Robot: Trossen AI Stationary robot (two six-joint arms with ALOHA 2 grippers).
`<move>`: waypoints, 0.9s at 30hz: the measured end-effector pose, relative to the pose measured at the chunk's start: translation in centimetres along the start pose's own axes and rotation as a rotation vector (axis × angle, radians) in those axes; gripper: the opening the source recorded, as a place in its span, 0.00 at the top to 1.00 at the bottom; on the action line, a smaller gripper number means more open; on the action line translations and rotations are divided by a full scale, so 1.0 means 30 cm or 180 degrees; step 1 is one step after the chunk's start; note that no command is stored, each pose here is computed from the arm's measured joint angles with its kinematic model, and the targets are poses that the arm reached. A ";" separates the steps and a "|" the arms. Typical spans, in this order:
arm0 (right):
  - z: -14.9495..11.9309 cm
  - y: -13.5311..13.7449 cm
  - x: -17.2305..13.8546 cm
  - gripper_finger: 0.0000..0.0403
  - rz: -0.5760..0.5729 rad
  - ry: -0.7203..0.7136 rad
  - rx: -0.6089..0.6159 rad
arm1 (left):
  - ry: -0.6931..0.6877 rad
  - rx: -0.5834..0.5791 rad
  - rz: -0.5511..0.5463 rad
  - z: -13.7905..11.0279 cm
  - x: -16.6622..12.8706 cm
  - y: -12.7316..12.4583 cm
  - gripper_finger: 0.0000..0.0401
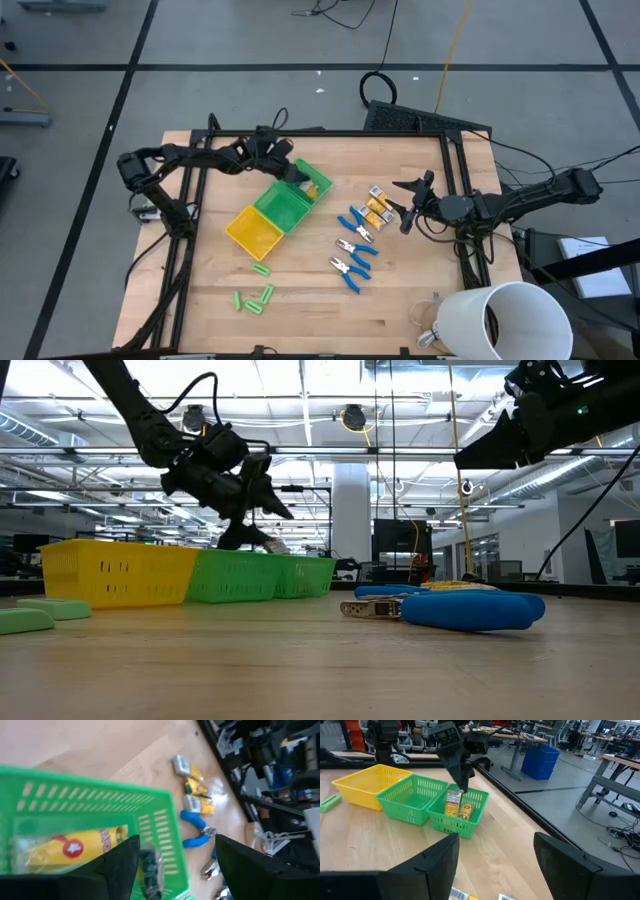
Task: Pick & Place School Supplies
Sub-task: Put the crayon box into the top green bin
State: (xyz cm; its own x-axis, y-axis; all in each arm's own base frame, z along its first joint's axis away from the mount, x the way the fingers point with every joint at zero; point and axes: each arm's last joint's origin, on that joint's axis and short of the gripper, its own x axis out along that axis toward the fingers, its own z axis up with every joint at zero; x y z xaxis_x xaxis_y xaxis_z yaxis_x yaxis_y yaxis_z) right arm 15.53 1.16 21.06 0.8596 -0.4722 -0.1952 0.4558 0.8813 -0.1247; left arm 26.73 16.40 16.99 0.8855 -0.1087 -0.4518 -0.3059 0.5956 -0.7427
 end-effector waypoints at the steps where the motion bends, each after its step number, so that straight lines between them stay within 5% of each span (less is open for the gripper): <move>1: 0.000 0.000 0.000 0.39 0.0000 0.0002 -0.0002 | -0.0031 0.0040 -0.0035 0.011 -0.005 -0.012 0.34; 11: -0.002 0.000 0.000 0.39 -0.0004 0.0017 0.0018 | -0.0668 0.1209 -0.0521 0.096 -0.162 -0.277 0.39; 17: -0.035 -0.006 0.025 0.39 -0.0142 0.0279 0.0022 | -0.1154 0.2001 -0.0330 0.065 -0.233 -0.404 0.43; 27: -0.165 -0.060 0.143 0.39 -0.0224 0.1319 0.0237 | -0.1193 0.1998 -0.0280 0.027 -0.200 -0.452 0.45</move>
State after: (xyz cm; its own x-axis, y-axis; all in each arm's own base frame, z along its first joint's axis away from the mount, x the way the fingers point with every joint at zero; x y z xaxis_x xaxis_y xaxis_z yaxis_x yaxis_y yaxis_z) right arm 17.26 -2.54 15.64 0.6673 -0.4854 -0.5650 0.5386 0.8384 -0.0841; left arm 25.85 9.61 30.16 0.9920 0.0354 -0.1209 -0.0699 0.9530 -0.2949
